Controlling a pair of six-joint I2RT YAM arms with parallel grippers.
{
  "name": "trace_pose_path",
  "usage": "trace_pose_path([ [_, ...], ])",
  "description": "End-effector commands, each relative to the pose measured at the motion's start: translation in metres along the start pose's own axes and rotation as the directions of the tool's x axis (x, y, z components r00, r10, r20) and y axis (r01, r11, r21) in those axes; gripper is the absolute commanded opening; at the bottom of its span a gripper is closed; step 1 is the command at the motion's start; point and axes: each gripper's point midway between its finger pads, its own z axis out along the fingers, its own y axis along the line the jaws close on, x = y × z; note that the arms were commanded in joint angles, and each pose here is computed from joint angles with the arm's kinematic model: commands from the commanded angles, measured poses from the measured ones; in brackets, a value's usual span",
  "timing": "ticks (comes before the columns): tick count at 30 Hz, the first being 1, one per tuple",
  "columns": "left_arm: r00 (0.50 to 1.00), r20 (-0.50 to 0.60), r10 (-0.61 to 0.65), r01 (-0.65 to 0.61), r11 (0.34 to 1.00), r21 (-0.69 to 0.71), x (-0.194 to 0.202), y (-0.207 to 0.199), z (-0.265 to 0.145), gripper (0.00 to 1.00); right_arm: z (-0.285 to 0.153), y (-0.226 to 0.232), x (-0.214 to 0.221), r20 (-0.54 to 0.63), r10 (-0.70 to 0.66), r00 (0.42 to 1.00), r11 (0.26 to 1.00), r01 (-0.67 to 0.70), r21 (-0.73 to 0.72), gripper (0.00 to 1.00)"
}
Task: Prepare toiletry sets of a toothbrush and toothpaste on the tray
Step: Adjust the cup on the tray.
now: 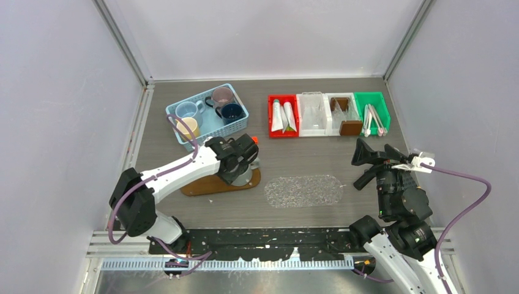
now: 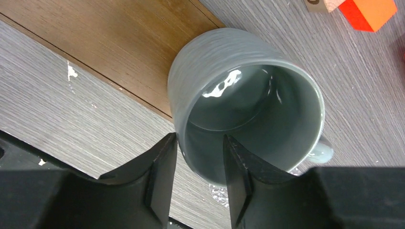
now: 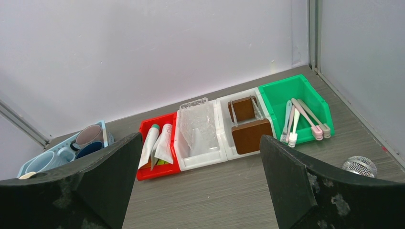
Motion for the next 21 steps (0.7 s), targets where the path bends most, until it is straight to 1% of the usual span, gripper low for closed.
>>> trace_pose_path([
  [1,0.998,0.025,-0.056,0.055,0.998,0.021,-0.003,-0.010,0.001,0.39,-0.001,0.002,-0.012,0.043,0.018,0.999,1.000,-0.017,-0.012,1.00],
  [7,0.998,0.023,-0.064,0.063,0.998,0.024,-0.006,-0.006,-0.006,0.17,-0.001,0.002,-0.013,0.046,0.018,0.999,1.000,-0.017,-0.011,1.00],
  [10,0.997,0.023,-0.068,0.067,0.997,0.044,-0.010,-0.004,-0.012,0.02,-0.001,0.002,-0.013,0.045,0.018,0.999,1.000,-0.017,-0.013,1.00],
  [11,0.997,0.025,-0.068,0.066,0.997,0.049,-0.012,-0.003,-0.015,0.00,-0.001,0.002,-0.012,0.045,0.018,0.999,1.000,-0.017,-0.013,1.00],
  [14,0.998,0.040,-0.054,0.051,0.996,0.069,-0.021,-0.001,-0.024,0.00,-0.001,0.002,-0.013,0.046,0.019,0.999,1.000,-0.018,-0.013,1.00],
  [16,0.998,0.059,-0.018,0.014,0.997,0.077,-0.031,0.001,-0.031,0.00,-0.002,0.002,-0.013,0.047,0.019,0.999,1.000,-0.019,-0.013,1.00],
  [19,0.990,0.087,0.107,-0.113,0.992,0.063,-0.051,0.008,-0.038,0.00,-0.002,0.002,-0.013,0.049,0.020,0.999,1.000,-0.020,-0.012,1.00],
  [21,0.969,0.101,0.227,-0.232,0.972,0.045,-0.064,0.014,-0.039,0.00,-0.002,0.002,-0.013,0.048,0.020,0.999,1.000,-0.020,-0.014,1.00],
])
